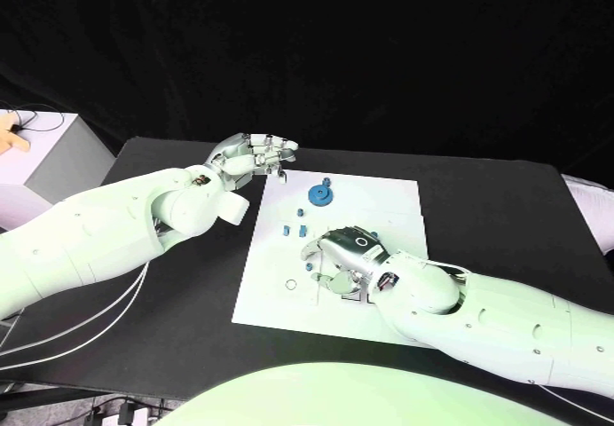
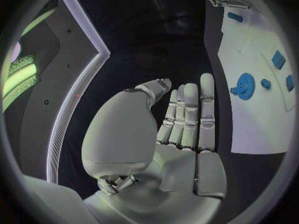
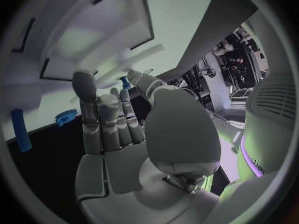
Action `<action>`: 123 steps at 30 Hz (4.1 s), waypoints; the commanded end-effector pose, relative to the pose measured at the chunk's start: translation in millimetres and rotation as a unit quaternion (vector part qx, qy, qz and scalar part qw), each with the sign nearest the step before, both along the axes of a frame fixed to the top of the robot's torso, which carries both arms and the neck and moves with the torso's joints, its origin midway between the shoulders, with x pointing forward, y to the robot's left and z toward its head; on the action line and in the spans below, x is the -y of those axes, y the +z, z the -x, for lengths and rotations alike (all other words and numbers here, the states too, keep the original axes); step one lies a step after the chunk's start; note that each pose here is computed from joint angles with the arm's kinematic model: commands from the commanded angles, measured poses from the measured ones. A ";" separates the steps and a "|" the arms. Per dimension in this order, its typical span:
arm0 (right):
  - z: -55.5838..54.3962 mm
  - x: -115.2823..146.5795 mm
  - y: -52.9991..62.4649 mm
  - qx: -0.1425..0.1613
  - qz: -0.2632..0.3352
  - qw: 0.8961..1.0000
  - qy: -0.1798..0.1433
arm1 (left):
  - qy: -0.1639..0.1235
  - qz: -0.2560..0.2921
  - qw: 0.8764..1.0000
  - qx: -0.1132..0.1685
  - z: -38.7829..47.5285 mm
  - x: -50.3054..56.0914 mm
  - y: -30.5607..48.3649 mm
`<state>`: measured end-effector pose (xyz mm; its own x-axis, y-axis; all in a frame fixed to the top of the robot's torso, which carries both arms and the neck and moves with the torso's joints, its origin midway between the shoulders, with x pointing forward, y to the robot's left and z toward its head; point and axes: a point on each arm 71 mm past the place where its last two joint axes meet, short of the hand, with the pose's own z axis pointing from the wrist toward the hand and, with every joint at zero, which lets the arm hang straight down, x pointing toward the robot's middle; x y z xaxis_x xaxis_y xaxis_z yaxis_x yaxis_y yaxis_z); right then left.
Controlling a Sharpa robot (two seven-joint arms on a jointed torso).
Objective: Assemble the parts on the task board
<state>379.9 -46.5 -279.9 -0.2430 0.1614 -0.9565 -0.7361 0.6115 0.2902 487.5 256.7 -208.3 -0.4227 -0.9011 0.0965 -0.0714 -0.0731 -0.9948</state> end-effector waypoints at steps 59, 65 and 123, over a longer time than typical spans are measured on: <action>-55.2 105.2 42.4 -0.010 0.076 0.994 -0.083 | -0.014 0.000 1.000 -0.002 1.7 -1.0 -3.9; -56.7 102.9 41.0 -0.011 0.076 0.993 -0.085 | -0.015 0.000 1.000 -0.002 1.8 -0.7 -3.8; -38.3 91.5 75.9 -0.074 -0.075 0.986 -0.127 | -0.022 -0.002 1.000 -0.009 2.5 -0.1 -4.7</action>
<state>419.7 -140.4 -204.3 -0.2786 0.3371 -0.8993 -0.5305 0.7265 0.4367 485.5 259.7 -213.6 -0.4419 -0.8919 0.0960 -0.0939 -0.0604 -0.9937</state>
